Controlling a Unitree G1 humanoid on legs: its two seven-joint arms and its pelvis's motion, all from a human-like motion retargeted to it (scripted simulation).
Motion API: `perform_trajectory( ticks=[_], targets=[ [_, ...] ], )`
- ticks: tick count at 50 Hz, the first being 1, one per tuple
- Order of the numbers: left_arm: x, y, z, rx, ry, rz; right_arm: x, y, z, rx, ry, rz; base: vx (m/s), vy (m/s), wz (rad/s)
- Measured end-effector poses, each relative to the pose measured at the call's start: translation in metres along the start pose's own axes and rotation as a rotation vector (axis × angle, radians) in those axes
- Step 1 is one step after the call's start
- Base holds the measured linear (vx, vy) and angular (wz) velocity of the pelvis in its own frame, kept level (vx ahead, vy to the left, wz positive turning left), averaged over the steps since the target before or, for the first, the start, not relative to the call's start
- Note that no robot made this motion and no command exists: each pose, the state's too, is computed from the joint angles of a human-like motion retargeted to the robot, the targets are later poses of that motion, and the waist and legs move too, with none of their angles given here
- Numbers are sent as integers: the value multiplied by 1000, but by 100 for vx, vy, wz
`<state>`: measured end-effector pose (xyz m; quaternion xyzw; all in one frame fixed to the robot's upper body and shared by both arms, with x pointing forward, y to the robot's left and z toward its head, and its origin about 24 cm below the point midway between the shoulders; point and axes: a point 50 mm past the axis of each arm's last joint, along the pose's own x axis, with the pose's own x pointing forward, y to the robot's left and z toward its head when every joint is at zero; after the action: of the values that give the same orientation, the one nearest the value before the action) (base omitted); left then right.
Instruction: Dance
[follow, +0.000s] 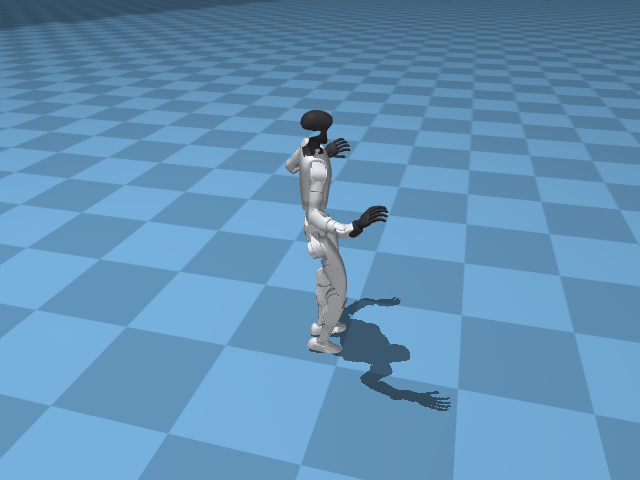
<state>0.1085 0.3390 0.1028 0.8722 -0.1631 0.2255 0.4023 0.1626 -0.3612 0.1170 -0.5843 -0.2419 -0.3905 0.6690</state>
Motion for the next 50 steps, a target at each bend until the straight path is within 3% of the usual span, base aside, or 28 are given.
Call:
perform_trajectory(
  ticks=[7, 10, 13, 17, 21, 25, 30, 33, 37, 40, 43, 50],
  targets=[
    [59, 18, -102, 466, 126, -271, 135, -61, -20, -776, -306, 47, -3, -8, -86],
    [61, 25, -134, 519, 314, -358, 160, -91, -36, -1042, -231, -10, -9, -17, 34],
    [47, 22, -158, 441, 585, -400, 154, -110, -66, -1066, 11, -56, -4, -41, 78],
    [9, -4, -171, 118, 1012, -330, 118, -105, -106, -722, 488, -162, 1, -47, 57],
    [-40, -29, -168, -314, 1455, -86, 78, -39, -114, -6, 906, -291, 13, -53, 35],
    [-58, -51, -148, -932, 1840, 488, 57, 26, -90, 897, 1110, -496, -2, -53, 25],
    [-24, -76, -120, -1893, 1724, 1431, 17, 58, -72, 1810, 952, -873, -10, -41, 88],
    [-6, -83, -101, -2193, 1423, 1765, -17, 57, -69, 1973, 819, -1082, -10, -33, 122],
    [27, -84, -71, -2310, 1256, 1692, -58, 26, -73, 1758, 771, -1226, -22, -22, 159],
    [46, -71, -56, -2235, 1208, 1483, -79, -15, -77, 1480, 737, -1203, -16, -12, 94],
    [52, -43, -54, -1930, 1112, 1219, -90, -50, -74, 1183, 717, -1112, -19, -10, 41],
    [42, 9, -55, -574, 573, 375, -88, -110, -68, 178, 675, -535, -13, -3, -13]
  ],
)
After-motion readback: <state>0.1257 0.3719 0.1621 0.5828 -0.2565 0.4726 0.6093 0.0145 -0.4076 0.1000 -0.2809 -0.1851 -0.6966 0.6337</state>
